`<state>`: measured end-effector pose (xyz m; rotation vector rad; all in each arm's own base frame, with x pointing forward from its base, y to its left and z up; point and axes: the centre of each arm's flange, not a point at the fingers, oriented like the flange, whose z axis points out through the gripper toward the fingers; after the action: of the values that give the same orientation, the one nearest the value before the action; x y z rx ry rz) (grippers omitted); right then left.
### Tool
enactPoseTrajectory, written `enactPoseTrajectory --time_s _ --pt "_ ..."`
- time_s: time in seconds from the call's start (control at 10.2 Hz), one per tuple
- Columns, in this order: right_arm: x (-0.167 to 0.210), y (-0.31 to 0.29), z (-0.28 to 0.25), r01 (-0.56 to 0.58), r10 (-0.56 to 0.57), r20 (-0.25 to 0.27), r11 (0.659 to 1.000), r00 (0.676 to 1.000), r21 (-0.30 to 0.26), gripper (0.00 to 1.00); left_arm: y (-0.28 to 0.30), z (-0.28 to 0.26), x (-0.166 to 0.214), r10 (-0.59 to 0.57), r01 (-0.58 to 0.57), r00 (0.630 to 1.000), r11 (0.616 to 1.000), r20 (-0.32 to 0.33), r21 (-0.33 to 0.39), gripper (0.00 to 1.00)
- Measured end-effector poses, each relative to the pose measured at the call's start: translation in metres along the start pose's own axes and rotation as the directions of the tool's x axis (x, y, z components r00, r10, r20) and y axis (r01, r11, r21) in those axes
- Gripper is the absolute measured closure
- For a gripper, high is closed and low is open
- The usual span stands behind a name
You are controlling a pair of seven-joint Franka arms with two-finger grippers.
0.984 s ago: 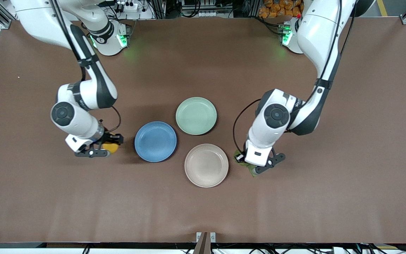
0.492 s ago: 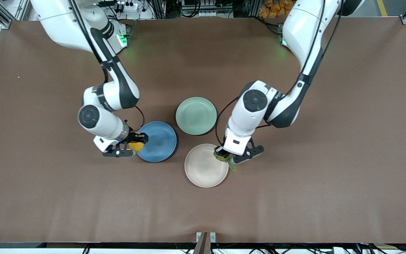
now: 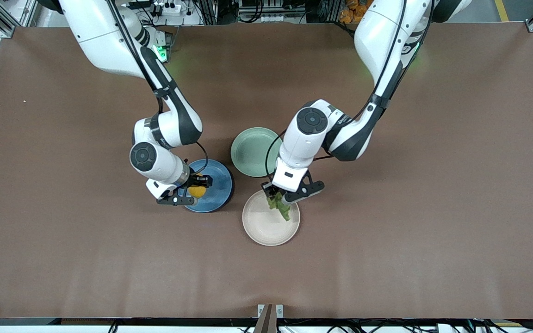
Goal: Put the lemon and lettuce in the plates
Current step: 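Carry the lemon to the blue plate while the left gripper carries lettuce, then release the lemon on the blue plate while the left gripper releases lettuce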
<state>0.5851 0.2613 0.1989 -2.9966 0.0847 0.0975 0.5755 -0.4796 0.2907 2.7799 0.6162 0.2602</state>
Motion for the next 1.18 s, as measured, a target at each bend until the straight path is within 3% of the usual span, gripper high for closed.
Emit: enactPoseTrajectory --time_s 0.3,0.49,0.79,0.98,1.18 --pt "-0.001 -0.006 0.009 0.003 -0.003 -0.004 1.000 1.000 0.000 0.36 -0.003 -0.001 0.010 -0.009 0.009 1.000 1.000 -0.015 -0.001 0.03" --pt "0.000 -0.006 0.008 0.002 -0.002 -0.006 1.000 1.000 0.001 0.36 -0.014 -0.001 0.028 -0.027 0.028 0.999 0.999 -0.039 0.019 0.00" --pt "0.004 -0.009 0.003 0.003 -0.003 -0.018 1.000 1.000 0.007 0.00 -0.045 -0.001 0.071 -0.035 0.042 0.997 0.993 -0.064 0.107 0.00" --pt "0.009 -0.013 -0.010 0.006 -0.005 -0.032 1.000 0.999 0.017 0.00 -0.074 -0.009 0.111 -0.016 0.024 0.998 0.987 -0.053 0.162 0.00" --pt "0.015 -0.011 -0.046 -0.001 0.000 0.017 1.000 1.000 0.020 0.00 -0.103 -0.020 0.148 -0.007 0.016 0.999 0.982 -0.049 0.191 0.00"
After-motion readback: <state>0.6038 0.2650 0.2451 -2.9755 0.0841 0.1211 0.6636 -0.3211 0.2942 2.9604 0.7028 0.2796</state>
